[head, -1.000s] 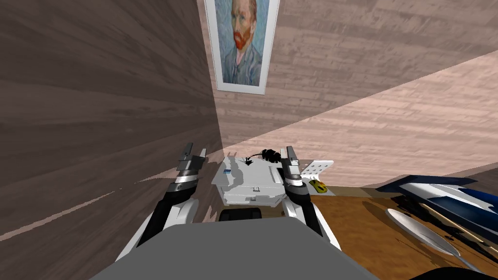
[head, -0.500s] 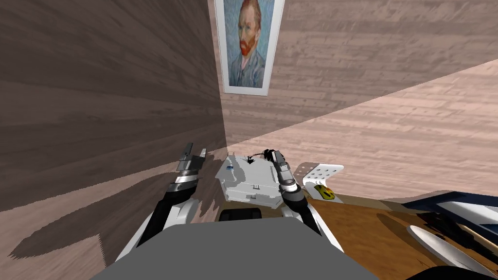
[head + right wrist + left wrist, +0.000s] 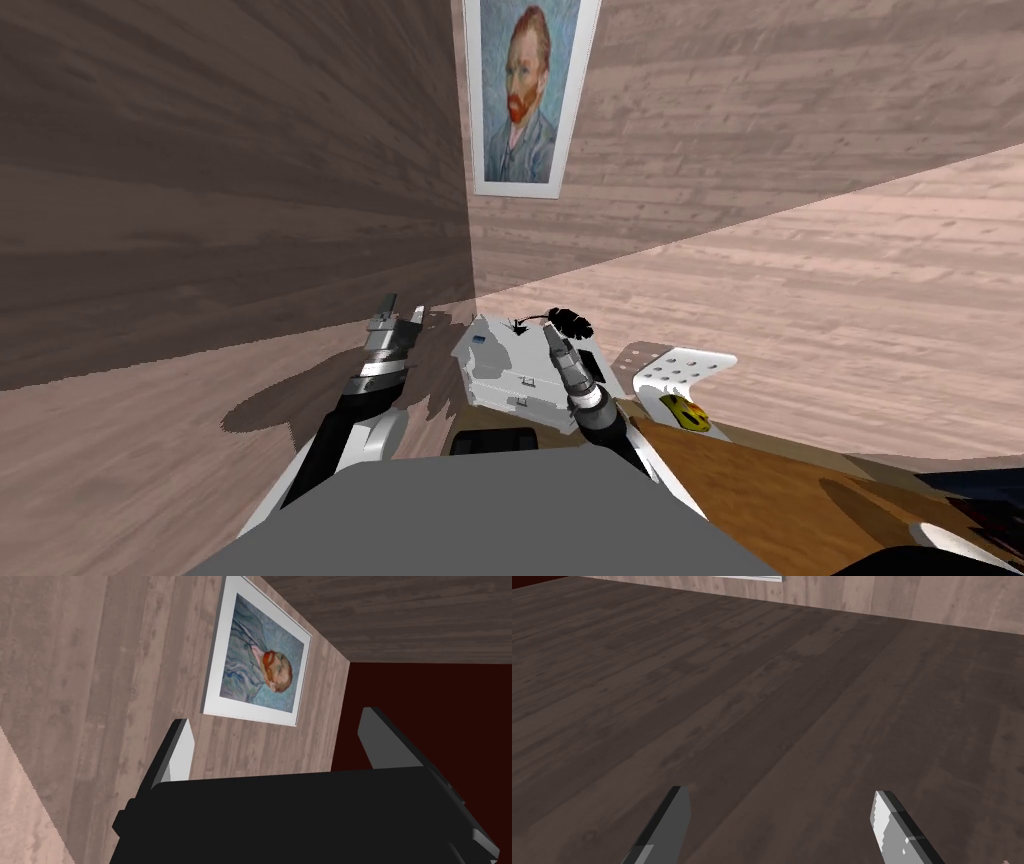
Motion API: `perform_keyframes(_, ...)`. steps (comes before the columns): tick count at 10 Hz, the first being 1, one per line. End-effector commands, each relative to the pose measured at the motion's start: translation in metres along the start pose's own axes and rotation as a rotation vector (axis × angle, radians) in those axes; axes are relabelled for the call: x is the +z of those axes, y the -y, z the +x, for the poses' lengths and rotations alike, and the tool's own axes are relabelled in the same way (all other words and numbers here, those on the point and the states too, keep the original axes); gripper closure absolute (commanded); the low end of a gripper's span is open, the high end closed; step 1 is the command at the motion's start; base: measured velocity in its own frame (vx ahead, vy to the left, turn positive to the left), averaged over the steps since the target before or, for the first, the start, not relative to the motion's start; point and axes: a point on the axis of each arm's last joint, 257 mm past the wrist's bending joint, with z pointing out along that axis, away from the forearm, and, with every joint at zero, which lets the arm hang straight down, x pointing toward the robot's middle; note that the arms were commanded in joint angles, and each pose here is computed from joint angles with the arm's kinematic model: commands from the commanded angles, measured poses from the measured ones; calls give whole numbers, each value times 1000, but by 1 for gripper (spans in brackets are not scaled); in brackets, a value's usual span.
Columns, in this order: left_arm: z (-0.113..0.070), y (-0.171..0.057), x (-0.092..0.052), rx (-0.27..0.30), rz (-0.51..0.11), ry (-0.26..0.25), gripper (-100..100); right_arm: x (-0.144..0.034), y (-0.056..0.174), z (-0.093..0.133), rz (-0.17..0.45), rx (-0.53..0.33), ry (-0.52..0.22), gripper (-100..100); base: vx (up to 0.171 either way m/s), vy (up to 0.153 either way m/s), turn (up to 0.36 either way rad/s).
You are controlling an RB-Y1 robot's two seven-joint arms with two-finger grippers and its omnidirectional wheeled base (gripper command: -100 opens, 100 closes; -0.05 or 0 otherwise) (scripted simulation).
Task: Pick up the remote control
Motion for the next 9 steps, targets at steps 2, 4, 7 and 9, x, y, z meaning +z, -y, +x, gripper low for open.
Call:
perform_keyframes(2,0,0,0,0,0,0,0,-9,-6,27,2,-29,-93,-100,-40,-47,173)
perform_keyframes(4,0,0,0,0,0,0,0,-19,-7,48,5,-51,-163,-100,-49,-53,169)
perform_keyframes(7,0,0,0,0,0,0,0,-34,-6,70,5,-78,-253,-100,-46,-49,189)
perform_keyframes(9,0,0,0,0,0,0,0,-50,-6,91,8,-103,-330,-100,-38,-51,207)
